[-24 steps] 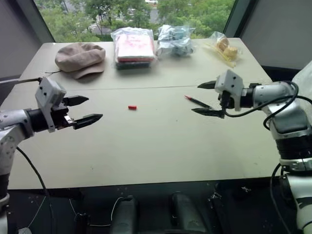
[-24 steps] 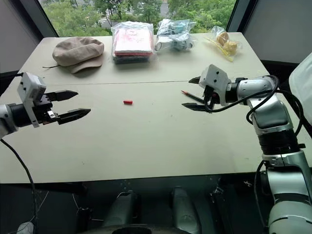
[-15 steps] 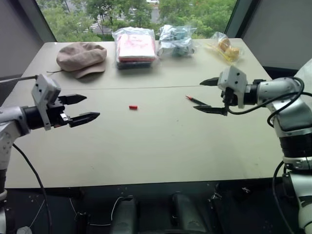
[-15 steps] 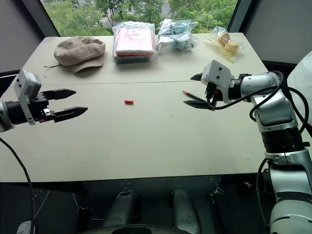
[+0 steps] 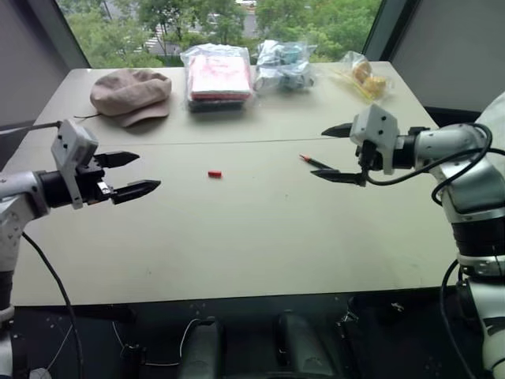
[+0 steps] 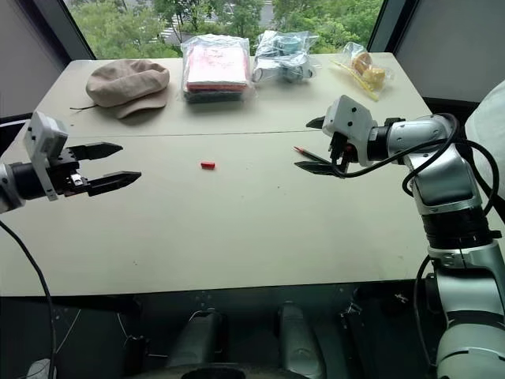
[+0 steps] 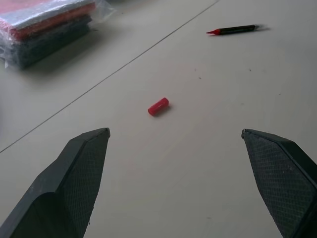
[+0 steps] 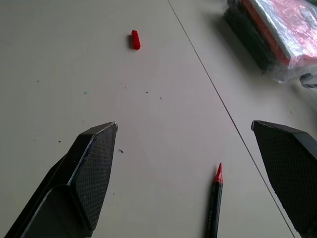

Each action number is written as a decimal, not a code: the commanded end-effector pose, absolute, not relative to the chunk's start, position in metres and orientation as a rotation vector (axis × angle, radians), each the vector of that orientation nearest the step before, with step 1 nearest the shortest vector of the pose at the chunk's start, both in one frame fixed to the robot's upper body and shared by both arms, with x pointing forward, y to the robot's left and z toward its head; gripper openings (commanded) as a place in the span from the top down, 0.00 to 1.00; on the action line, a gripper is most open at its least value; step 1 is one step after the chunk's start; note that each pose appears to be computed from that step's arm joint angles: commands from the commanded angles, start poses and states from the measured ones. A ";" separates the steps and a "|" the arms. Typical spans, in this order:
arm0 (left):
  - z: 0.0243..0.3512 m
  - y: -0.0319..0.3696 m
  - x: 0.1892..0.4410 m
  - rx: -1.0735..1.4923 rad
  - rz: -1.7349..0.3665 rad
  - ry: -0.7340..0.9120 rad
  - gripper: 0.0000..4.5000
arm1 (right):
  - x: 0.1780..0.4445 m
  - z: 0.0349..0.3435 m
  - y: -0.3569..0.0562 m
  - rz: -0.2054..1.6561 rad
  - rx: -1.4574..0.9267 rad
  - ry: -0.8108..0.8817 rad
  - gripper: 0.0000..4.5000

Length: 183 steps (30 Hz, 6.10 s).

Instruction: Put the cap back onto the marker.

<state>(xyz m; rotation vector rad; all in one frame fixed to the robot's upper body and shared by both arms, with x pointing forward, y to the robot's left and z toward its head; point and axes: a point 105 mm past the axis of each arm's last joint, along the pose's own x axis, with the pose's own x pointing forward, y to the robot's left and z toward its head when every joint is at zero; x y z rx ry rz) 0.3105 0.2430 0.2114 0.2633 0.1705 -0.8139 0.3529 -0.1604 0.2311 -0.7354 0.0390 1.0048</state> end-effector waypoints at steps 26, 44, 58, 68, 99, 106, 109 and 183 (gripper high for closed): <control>0.147 0.173 0.423 0.546 -0.927 0.192 0.01 | 0.294 0.228 -0.191 0.704 -0.661 -0.001 0.00; 0.111 0.154 0.427 0.540 -0.907 0.323 0.01 | 0.276 0.232 -0.203 0.580 -0.675 0.004 0.00; 0.099 0.166 0.423 0.469 -0.878 0.388 0.73 | 0.274 0.236 -0.204 0.551 -0.683 0.003 0.00; 0.098 0.167 0.425 0.468 -0.849 0.373 0.73 | 0.278 0.233 -0.199 0.563 -0.675 -0.004 0.00; 0.106 0.129 0.432 0.473 -0.886 0.297 0.73 | 0.274 0.235 -0.201 0.552 -0.682 -0.003 0.00; 0.106 0.122 0.431 0.450 -0.904 0.287 0.85 | 0.274 0.235 -0.199 0.556 -0.684 -0.003 0.00; 0.104 0.123 0.430 0.447 -0.905 0.290 0.99 | 0.275 0.235 -0.200 0.557 -0.685 -0.001 0.00; 0.172 0.172 0.308 0.315 -0.865 0.061 1.00 | 0.437 0.126 -0.191 0.680 -0.194 0.344 0.53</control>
